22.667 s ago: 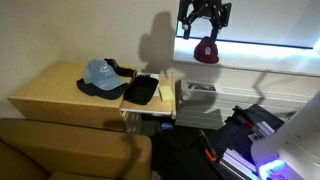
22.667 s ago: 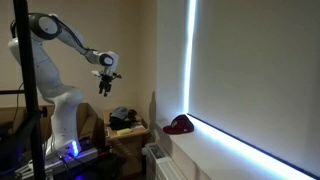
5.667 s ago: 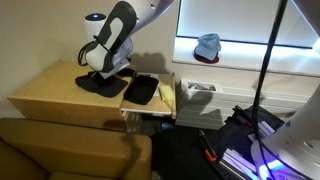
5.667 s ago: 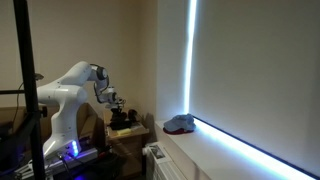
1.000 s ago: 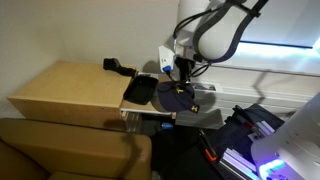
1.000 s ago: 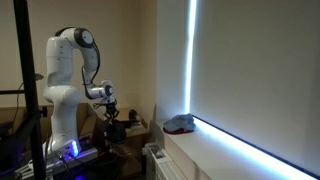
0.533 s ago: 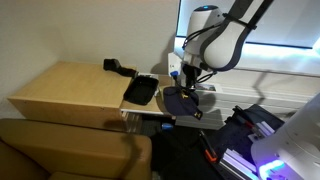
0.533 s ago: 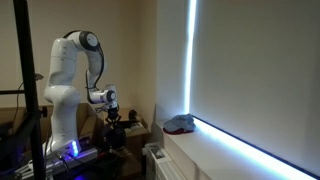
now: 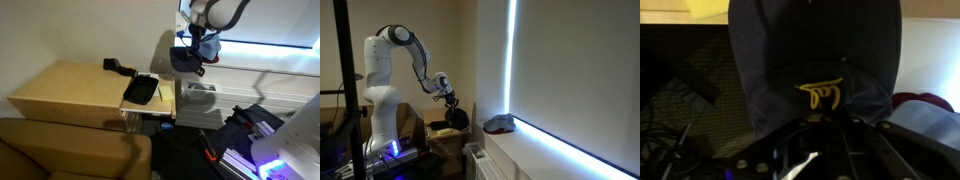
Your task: Pick the caps on top of the cabinet, pile them on top of the red cap then close the drawer
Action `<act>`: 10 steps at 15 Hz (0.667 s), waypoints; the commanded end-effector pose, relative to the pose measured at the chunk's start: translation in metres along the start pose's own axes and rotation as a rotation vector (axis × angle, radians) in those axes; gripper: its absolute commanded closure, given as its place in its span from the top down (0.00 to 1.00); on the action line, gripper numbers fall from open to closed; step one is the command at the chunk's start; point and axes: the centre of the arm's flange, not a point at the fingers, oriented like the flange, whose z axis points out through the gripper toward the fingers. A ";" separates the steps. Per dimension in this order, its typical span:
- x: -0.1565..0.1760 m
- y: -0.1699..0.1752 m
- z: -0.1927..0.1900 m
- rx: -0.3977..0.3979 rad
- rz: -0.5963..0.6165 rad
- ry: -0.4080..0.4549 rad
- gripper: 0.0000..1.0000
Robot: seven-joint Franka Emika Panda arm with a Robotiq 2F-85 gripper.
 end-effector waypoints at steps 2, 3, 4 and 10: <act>-0.085 -0.086 -0.055 0.228 -0.108 0.075 0.02; -0.099 -0.105 -0.078 0.292 -0.108 0.070 0.02; -0.053 -0.085 -0.077 0.205 -0.092 0.040 0.06; -0.037 -0.054 -0.058 0.294 -0.127 0.110 0.02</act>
